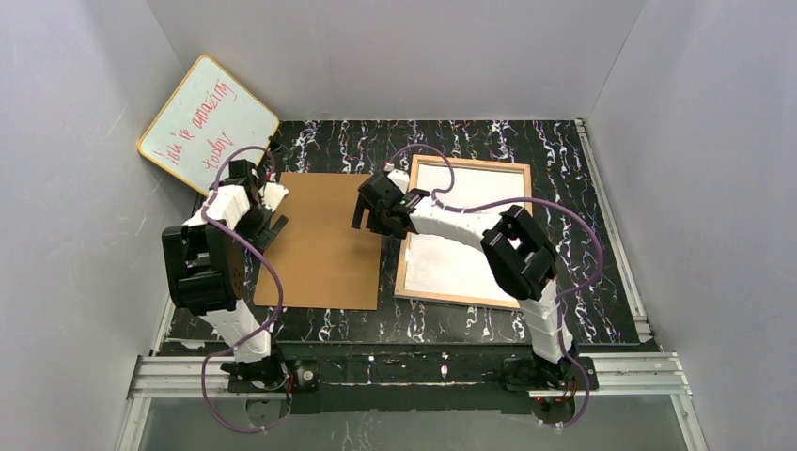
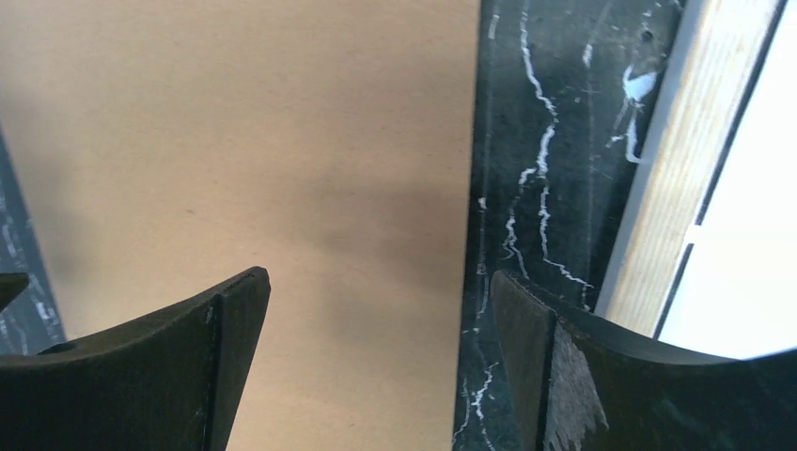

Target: Put the photo into the frame

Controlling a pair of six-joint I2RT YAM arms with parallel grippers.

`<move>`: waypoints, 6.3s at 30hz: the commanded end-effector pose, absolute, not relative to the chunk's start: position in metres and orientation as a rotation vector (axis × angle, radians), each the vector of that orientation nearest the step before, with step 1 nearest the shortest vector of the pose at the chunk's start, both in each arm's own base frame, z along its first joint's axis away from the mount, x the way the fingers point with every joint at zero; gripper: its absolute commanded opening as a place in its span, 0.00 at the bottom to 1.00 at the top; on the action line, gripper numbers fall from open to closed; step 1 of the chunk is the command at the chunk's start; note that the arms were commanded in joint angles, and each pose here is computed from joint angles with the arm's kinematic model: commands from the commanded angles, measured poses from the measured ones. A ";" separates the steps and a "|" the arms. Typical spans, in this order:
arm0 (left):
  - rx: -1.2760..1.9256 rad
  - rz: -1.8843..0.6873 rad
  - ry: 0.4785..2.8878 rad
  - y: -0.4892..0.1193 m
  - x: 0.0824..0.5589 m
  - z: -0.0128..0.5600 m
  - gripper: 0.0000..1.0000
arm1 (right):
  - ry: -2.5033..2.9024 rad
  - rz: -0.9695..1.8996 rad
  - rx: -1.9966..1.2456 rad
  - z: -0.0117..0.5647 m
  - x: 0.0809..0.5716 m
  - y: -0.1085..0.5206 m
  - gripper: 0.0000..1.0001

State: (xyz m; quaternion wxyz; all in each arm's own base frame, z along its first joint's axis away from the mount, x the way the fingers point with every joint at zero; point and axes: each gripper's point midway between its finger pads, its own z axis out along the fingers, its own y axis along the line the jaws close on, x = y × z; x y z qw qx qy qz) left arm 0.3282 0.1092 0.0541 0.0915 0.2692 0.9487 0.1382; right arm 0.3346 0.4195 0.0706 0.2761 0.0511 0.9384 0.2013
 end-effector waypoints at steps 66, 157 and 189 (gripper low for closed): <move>1.096 -0.516 2.716 0.013 0.311 -0.024 0.19 | 1.999 1.942 0.063 0.232 0.238 0.478 0.76; 1.427 -0.152 1.124 -0.097 0.276 0.368 0.00 | 1.793 1.209 -0.720 0.407 0.264 0.301 0.99; 1.369 -0.358 1.134 -0.118 0.228 0.387 0.00 | 1.176 0.794 -1.442 0.383 0.268 0.373 0.82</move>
